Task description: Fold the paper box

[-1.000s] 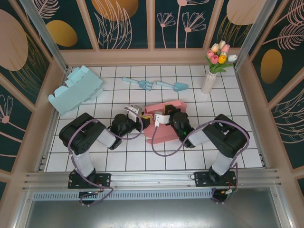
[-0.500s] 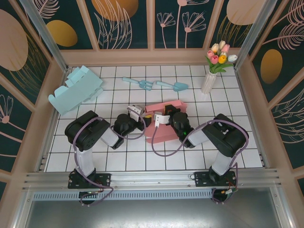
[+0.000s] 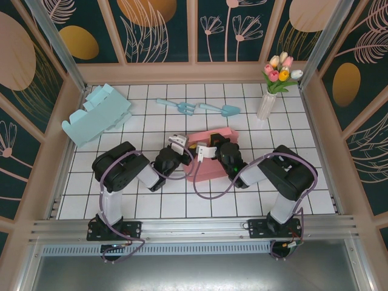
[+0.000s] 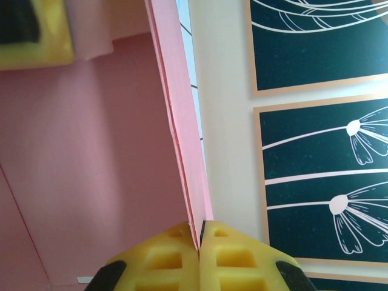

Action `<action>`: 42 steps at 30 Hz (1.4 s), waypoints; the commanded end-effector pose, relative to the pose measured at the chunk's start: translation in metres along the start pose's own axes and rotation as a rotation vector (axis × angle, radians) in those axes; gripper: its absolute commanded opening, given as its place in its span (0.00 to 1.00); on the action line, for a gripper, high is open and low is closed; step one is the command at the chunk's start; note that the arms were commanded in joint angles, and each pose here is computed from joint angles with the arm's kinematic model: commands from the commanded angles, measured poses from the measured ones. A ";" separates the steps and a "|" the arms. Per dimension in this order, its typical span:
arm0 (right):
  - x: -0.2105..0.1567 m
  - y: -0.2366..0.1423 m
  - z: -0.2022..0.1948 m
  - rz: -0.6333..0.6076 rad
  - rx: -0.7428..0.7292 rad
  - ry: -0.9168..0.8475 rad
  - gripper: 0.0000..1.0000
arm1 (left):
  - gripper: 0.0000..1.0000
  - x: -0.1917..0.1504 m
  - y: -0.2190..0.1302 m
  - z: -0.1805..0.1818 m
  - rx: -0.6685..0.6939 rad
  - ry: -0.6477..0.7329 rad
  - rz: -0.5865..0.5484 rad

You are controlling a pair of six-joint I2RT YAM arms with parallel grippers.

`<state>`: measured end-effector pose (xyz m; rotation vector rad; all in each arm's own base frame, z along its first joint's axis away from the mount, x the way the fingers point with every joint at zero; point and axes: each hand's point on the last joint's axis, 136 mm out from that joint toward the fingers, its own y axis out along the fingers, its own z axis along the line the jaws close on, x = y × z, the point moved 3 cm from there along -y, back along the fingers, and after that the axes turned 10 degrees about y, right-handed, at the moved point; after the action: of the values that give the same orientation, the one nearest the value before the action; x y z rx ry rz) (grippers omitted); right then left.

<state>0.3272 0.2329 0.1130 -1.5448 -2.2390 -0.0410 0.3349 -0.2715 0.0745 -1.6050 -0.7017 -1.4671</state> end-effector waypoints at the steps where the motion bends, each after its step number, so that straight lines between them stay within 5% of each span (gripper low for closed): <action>1: -0.035 -0.016 0.077 0.107 0.317 -0.055 0.00 | 0.55 0.006 0.006 0.013 0.113 -0.038 -0.045; 6: -0.036 -0.014 0.075 0.123 0.307 -0.044 0.00 | 0.45 0.002 0.008 0.022 0.249 -0.039 -0.032; 14: -0.041 -0.009 0.069 0.166 0.283 -0.018 0.00 | 0.00 -0.011 -0.001 0.063 0.604 -0.086 0.063; 23: -0.044 -0.007 0.064 0.188 0.262 0.011 0.00 | 0.00 -0.018 -0.009 0.084 0.828 -0.033 0.117; 29: -0.044 -0.005 0.063 0.190 0.265 0.032 0.00 | 0.02 -0.015 0.004 0.070 0.694 -0.049 0.127; 35: -0.046 -0.006 0.060 0.198 0.254 0.049 0.00 | 0.02 -0.017 -0.005 0.097 0.896 0.002 0.177; 42: -0.049 -0.004 0.060 0.214 0.258 0.063 0.00 | 0.15 -0.030 -0.016 0.115 0.970 0.024 0.214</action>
<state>0.3398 0.2401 0.1143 -1.5057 -2.1434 -0.0723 0.3653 -0.2674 0.0716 -1.2918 -0.9288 -1.0422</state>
